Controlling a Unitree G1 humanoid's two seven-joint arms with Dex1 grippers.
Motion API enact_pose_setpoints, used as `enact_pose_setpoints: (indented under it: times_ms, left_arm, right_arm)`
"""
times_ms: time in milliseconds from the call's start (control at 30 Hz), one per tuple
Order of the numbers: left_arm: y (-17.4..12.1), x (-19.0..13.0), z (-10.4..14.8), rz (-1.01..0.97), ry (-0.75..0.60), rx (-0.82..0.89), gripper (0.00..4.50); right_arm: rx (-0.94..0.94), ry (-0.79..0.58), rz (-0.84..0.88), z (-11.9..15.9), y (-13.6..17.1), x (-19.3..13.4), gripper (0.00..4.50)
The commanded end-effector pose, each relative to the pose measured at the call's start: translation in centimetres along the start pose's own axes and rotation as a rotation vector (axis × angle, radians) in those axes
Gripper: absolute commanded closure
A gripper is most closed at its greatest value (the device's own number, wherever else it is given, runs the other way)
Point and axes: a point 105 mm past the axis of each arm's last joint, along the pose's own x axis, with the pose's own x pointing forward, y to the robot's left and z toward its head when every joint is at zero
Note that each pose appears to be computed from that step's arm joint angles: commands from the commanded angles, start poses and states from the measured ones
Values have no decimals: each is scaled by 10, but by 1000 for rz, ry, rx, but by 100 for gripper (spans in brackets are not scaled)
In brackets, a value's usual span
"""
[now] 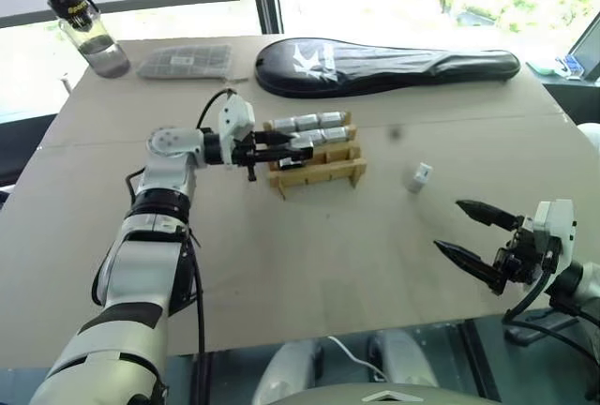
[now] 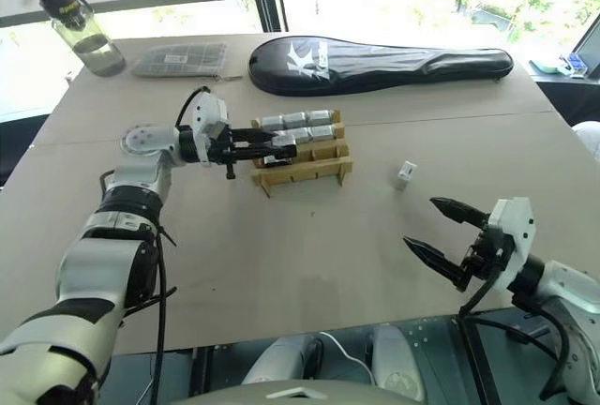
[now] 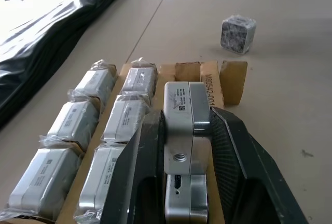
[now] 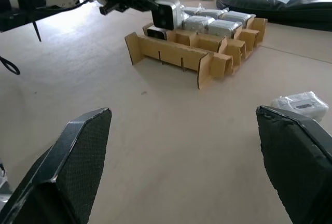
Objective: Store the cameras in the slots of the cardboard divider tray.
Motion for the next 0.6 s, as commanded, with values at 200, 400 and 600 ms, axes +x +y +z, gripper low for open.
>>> enact_pose_setpoints:
  times_ms: [200, 400, 600]
  left_arm:
    - [6, 15, 14, -21, -50, 19, 380]
    - [8, 24, 23, -21, -99, 3, 380]
    - [4, 29, 17, -42, -66, 6, 380]
  right_arm:
    - [-26, -36, 37, 10, 10, -3, 8]
    - [-25, -31, 22, 8, 10, -6, 8]
    - [-49, -40, 1, 10, 6, -7, 8]
